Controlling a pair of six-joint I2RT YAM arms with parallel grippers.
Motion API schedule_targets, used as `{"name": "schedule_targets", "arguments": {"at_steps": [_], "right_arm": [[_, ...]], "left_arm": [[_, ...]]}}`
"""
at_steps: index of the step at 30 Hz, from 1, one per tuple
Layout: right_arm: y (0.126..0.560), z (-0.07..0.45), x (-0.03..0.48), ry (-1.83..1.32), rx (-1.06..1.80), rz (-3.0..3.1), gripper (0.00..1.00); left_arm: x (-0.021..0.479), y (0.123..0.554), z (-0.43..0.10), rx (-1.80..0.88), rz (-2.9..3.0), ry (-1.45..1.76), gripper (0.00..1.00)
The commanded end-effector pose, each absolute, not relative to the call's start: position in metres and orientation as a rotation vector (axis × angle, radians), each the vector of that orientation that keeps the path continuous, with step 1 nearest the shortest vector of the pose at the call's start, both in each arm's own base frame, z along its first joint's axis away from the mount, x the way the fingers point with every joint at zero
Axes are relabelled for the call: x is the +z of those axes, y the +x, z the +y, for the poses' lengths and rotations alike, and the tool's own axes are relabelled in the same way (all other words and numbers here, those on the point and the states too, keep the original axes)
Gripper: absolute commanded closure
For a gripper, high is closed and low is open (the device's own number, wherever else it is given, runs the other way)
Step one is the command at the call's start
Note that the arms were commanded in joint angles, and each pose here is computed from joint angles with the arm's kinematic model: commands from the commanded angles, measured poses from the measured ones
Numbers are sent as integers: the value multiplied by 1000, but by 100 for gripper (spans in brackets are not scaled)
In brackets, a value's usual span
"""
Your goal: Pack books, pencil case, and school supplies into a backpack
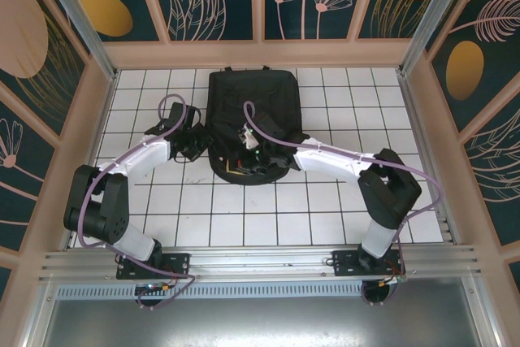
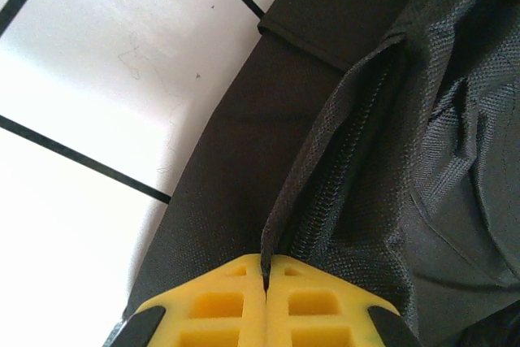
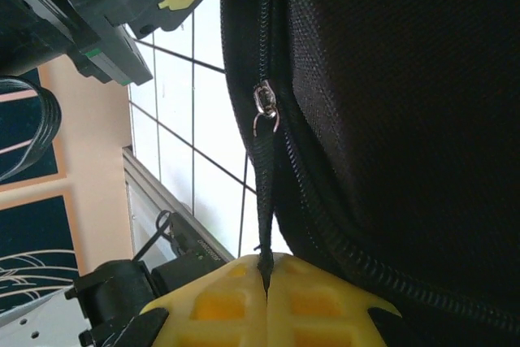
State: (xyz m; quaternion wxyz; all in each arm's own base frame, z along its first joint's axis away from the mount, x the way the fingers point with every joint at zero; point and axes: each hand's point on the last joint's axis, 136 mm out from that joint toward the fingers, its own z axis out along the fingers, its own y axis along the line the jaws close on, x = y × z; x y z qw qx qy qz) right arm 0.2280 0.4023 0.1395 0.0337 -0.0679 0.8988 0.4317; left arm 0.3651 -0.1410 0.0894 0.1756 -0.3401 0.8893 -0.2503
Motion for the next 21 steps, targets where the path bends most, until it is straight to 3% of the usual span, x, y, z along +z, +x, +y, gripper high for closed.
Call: {"name": "schedule_targets", "arguments": {"at_steps": [1, 9, 13, 17, 21], "right_arm": [[200, 389, 148, -232, 1341, 2827, 100], [205, 380, 159, -232, 1353, 2798, 100], [218, 395, 163, -229, 1421, 2764, 100], [229, 414, 164, -249, 1470, 2748, 100], [236, 424, 165, -244, 1515, 2733, 100]], "left_arm": [[98, 382, -103, -566, 2413, -1012, 100], [100, 376, -104, -617, 2416, -981, 100], [127, 370, -114, -712, 2409, -945, 58], [141, 346, -120, -788, 2410, -960, 46], [142, 319, -135, -882, 2413, -997, 44]]}}
